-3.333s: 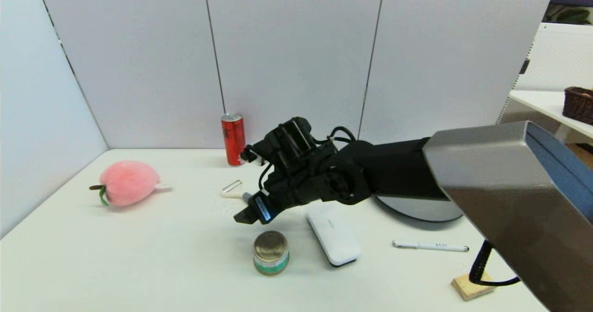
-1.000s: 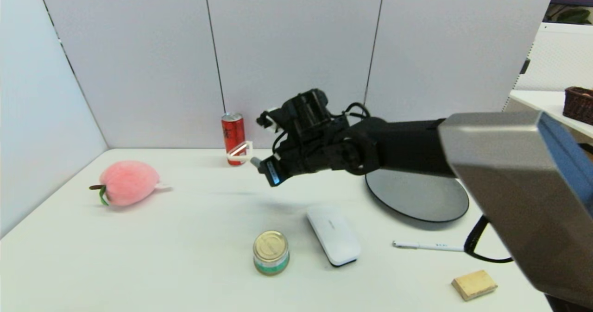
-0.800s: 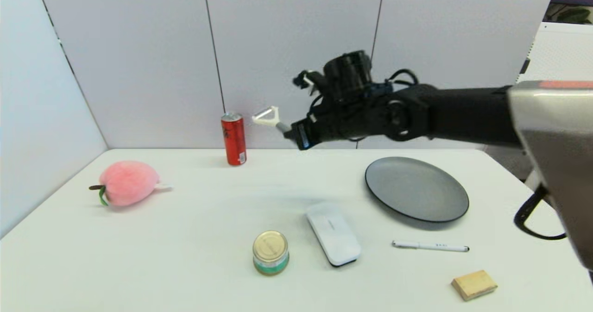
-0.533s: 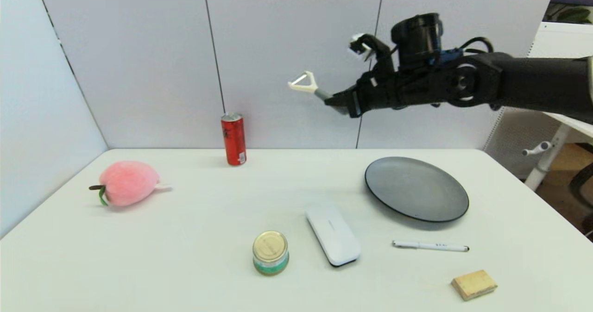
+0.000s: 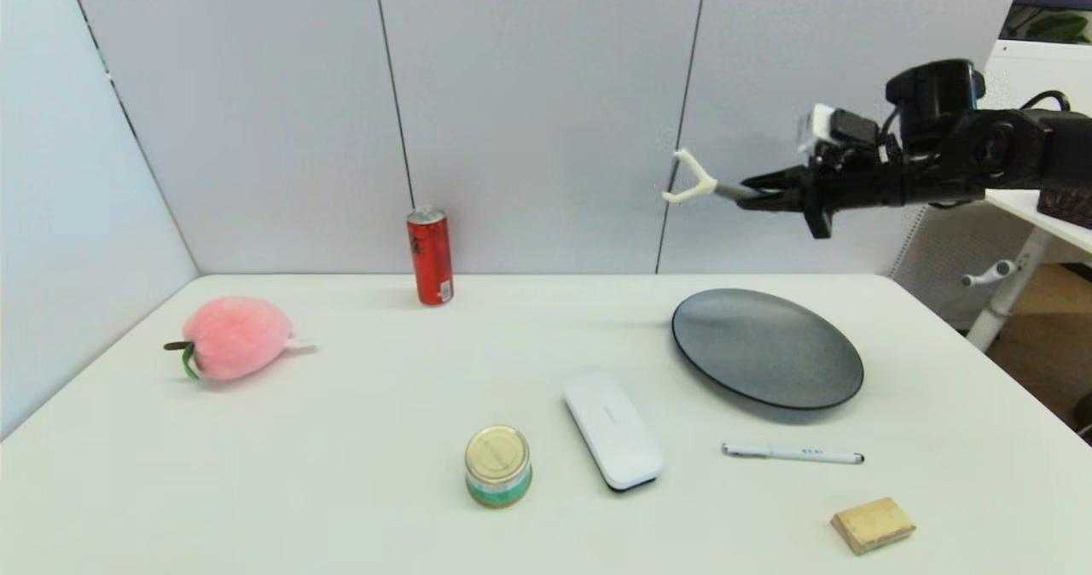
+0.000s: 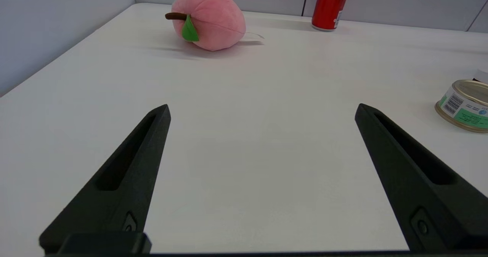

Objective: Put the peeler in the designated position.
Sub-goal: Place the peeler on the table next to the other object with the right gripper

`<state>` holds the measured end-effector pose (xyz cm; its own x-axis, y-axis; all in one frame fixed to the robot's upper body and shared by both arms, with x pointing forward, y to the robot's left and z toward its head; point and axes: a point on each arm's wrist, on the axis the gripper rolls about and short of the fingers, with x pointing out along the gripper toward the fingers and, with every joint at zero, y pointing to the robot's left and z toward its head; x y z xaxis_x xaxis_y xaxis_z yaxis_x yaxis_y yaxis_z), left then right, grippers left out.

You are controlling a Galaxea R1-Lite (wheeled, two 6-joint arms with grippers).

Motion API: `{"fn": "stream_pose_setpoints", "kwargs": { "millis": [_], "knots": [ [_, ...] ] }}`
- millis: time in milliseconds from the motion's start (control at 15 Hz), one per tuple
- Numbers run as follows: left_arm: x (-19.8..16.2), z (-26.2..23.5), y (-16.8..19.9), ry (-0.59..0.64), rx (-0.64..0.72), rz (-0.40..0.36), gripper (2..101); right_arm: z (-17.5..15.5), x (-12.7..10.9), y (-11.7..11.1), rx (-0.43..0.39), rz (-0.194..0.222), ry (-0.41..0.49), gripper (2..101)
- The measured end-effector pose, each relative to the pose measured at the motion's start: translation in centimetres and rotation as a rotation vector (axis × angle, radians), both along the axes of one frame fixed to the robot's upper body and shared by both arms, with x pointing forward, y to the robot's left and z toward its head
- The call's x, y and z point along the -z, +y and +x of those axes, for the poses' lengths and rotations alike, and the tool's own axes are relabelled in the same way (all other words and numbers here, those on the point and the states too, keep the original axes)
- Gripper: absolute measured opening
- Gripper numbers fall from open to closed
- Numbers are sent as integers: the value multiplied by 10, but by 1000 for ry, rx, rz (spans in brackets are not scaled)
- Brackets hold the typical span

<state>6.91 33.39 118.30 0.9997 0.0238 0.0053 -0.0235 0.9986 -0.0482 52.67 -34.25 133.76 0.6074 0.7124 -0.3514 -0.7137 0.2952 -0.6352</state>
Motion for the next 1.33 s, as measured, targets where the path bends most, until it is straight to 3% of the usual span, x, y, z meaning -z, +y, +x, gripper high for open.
{"fn": "stream_pose_setpoints", "kwargs": {
  "millis": [267, 400, 667, 867, 1133, 1333],
  "knots": [
    [0, 0, 0, 0, 0, 0, 979, 5, 49, -43, -102, -176, -39, 170],
    [0, 0, 0, 0, 0, 0, 979, 14, 73, -51, -127, -217, -52, 170],
    [0, 0, 0, 0, 0, 0, 979, 29, 101, -49, -87, -198, 40, 170],
    [0, 0, 0, 0, 0, 0, 979, 38, 103, -32, -22, -165, 99, 170],
    [0, 0, 0, 0, 0, 0, 979, 48, 96, -16, 12, -103, 67, 170],
    [0, 0, 0, 0, 0, 0, 979, 54, 88, -15, 15, -98, -30, 170]
  ]
}}
